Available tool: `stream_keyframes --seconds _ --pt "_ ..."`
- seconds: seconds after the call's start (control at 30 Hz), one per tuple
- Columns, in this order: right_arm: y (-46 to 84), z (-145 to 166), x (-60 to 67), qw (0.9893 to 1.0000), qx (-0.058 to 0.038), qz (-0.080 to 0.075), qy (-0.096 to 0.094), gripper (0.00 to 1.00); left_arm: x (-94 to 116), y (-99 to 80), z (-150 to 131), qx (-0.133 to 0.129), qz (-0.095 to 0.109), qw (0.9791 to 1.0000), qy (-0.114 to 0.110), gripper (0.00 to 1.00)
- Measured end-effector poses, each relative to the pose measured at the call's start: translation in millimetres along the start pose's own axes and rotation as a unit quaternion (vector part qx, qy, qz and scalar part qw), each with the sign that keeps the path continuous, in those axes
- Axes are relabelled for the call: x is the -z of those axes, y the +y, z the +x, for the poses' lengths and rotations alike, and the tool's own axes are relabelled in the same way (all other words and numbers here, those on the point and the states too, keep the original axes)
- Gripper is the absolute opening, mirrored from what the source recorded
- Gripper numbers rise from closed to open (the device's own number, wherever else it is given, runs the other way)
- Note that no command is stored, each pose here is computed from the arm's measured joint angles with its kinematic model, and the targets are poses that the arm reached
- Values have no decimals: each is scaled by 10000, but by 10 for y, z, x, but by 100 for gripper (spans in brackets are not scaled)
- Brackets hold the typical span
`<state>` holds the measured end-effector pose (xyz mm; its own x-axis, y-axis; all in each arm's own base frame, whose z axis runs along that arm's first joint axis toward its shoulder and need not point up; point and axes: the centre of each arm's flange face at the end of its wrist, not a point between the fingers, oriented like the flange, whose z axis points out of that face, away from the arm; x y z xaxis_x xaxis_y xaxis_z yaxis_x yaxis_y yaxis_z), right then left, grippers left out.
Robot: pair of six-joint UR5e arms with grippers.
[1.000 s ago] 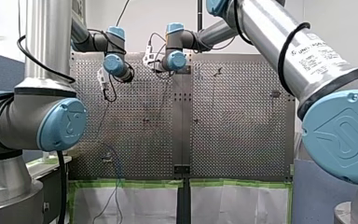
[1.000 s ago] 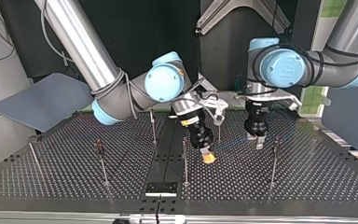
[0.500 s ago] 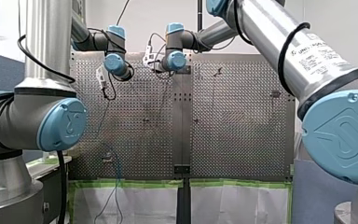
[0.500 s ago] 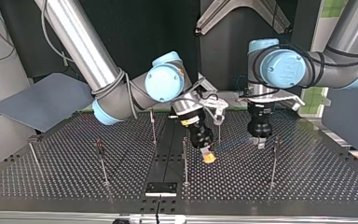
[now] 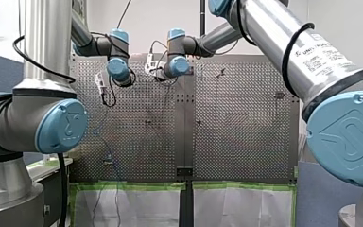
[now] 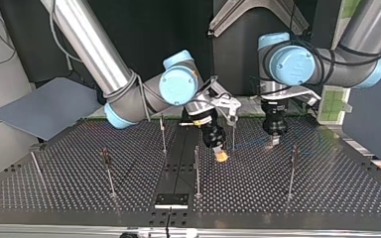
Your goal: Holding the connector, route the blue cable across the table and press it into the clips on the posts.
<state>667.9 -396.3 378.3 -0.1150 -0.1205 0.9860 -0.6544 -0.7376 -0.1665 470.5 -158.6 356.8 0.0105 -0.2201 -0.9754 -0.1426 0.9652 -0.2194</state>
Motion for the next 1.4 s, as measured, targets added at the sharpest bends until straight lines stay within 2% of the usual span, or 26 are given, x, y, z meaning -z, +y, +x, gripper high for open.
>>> stream_keyframes --seconds 0.23,0.43,0.6,0.87,0.97,1.07,1.2,1.4 --pt "68 -289 73 9995 19 -66 -294 0 130 15 234 53 -77 10000 -9 0" --pt "172 -526 141 9984 23 -151 -542 0 239 62 437 46 -138 9999 -2 0" --pt "270 -757 218 9967 29 -238 -782 0 332 91 701 6 -89 9999 100 0" --pt "429 -1081 349 9932 66 -368 -1098 0 442 164 1225 -142 -70 9987 480 0" --pt "472 -1190 397 9920 92 -398 -1191 0 429 167 1339 -146 -19 9985 535 0" --pt "497 -1288 436 9914 102 -410 -1242 0 409 150 1383 -123 84 9985 527 0" --pt "513 -1412 482 9910 99 -399 -1271 0 381 127 1436 -99 210 9983 527 0" --pt "477 -1622 553 9909 88 -287 -1312 0 314 133 1606 -89 261 9981 547 0"
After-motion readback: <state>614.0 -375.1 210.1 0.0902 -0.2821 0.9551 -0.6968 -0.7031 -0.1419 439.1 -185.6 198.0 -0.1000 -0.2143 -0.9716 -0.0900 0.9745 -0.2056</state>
